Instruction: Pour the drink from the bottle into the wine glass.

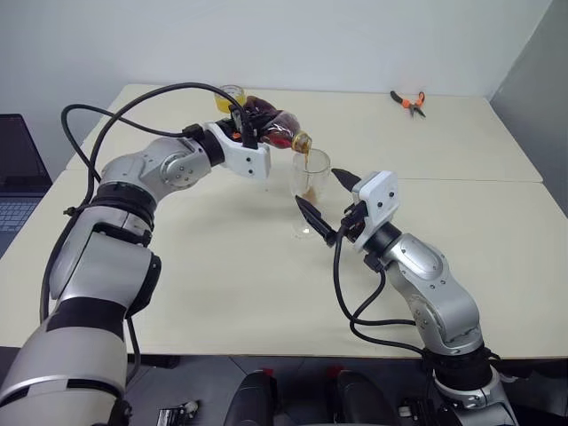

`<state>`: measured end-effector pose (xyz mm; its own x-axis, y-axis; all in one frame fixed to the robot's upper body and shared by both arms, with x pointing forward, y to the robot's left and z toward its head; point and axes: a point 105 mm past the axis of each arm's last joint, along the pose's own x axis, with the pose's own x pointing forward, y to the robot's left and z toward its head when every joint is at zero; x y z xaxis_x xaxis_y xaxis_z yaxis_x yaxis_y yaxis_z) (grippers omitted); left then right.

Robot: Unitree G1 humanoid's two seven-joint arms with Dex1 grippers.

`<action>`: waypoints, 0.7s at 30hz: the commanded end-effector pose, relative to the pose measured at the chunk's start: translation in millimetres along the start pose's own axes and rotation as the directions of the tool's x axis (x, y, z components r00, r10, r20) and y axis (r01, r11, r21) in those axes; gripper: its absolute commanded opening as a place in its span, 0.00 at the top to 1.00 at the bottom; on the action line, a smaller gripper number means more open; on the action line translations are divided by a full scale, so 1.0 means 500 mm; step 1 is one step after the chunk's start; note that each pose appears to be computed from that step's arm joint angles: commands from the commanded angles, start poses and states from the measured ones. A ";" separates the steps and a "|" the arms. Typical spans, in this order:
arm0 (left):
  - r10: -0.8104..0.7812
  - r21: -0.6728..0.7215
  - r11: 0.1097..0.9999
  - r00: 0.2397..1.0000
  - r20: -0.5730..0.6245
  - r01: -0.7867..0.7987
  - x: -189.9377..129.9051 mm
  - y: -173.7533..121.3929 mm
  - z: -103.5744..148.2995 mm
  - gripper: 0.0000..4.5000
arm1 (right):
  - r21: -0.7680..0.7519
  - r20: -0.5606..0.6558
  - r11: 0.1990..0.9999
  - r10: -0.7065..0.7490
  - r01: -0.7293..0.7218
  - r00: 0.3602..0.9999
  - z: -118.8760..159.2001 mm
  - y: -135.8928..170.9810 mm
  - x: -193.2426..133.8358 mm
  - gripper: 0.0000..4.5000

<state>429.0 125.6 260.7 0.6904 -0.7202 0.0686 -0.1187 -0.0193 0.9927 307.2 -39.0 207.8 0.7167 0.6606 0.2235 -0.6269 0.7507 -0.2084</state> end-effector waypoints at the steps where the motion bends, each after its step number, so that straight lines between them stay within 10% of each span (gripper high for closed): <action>1: 0.078 0.046 0.996 0.997 0.013 -0.078 -0.001 0.059 -0.001 0.86 | -0.007 0.043 1.000 0.011 -0.010 0.999 0.023 0.008 0.000 0.00; 21: 0.086 0.083 0.993 0.996 0.025 -0.087 0.001 0.071 0.002 0.86 | -0.002 0.045 1.000 -0.011 0.011 0.999 0.020 0.003 0.004 0.00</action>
<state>427.4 123.8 265.6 0.6765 -0.7327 0.0738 -0.1548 -0.0434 0.9870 305.7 -33.8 207.1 0.7101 0.6673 0.2247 -0.6364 0.7448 -0.2008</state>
